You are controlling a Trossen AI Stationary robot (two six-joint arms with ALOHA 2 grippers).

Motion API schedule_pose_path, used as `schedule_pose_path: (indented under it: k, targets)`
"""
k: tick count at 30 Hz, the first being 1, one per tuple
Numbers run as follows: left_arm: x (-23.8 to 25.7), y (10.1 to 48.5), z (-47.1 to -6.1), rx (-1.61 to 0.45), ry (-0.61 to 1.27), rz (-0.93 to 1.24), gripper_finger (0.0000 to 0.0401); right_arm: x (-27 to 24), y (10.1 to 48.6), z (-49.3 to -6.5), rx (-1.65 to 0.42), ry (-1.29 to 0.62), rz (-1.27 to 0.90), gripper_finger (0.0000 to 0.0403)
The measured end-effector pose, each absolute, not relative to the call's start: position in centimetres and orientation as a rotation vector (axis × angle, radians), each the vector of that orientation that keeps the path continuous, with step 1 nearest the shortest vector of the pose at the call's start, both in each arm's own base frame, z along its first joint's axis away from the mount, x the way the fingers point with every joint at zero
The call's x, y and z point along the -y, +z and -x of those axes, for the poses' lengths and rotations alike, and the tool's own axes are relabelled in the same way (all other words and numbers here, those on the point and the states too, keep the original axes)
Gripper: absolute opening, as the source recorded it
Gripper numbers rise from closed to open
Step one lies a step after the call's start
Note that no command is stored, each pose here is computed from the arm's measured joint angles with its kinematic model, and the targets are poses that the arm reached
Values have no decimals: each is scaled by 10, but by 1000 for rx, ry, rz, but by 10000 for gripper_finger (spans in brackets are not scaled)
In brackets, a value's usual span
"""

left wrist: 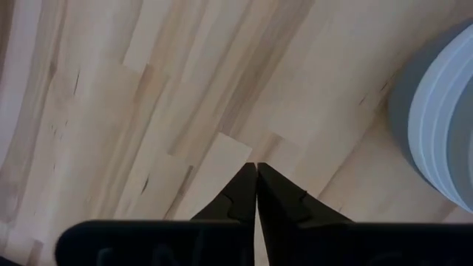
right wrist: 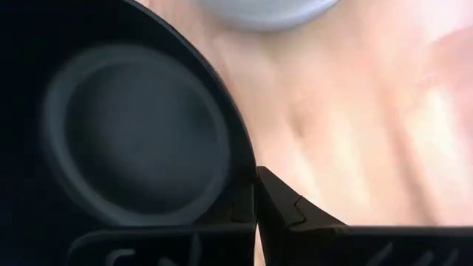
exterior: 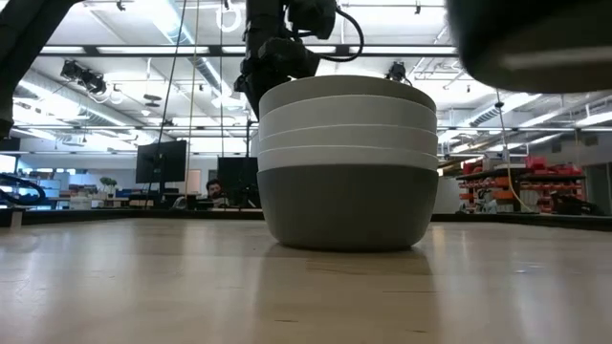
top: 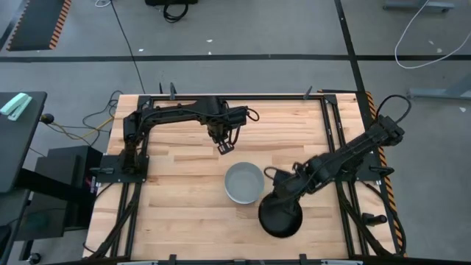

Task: Nest bowls inside each other
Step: Stack the black bowl on the gray bowl

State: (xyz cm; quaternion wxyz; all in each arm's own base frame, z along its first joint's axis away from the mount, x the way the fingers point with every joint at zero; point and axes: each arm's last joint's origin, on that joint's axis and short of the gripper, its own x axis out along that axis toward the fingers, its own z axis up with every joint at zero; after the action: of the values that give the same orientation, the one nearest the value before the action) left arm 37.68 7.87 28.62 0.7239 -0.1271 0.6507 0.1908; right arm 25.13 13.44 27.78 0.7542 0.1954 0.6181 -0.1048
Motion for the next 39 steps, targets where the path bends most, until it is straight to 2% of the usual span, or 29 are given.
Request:
schedule_pose_path:
  k: [7, 14, 18, 24, 30, 39]
  targets:
    - [-79, 286, -377, -1436, 421, 280, 24, -89, 316, -269, -1288, -264, -334, 1]
    - [-79, 286, -378, -1429, 412, 271, 12, -33, 325, -285, -1231, -289, -335, 0]
    - [-88, 287, -379, -1397, 400, 253, 18, -20, 327, -298, -1154, -228, -369, 0]
    - [-122, 287, -372, -1365, 488, 324, 27, -13, 320, -314, -1145, -191, -366, 0]
    - [-149, 287, -362, -1365, 526, 370, 15, -15, 303, -336, -1204, -150, -321, 0]
    - [-165, 286, -348, -1423, 559, 411, 19, -9, 287, -376, -1285, -110, -253, 0]
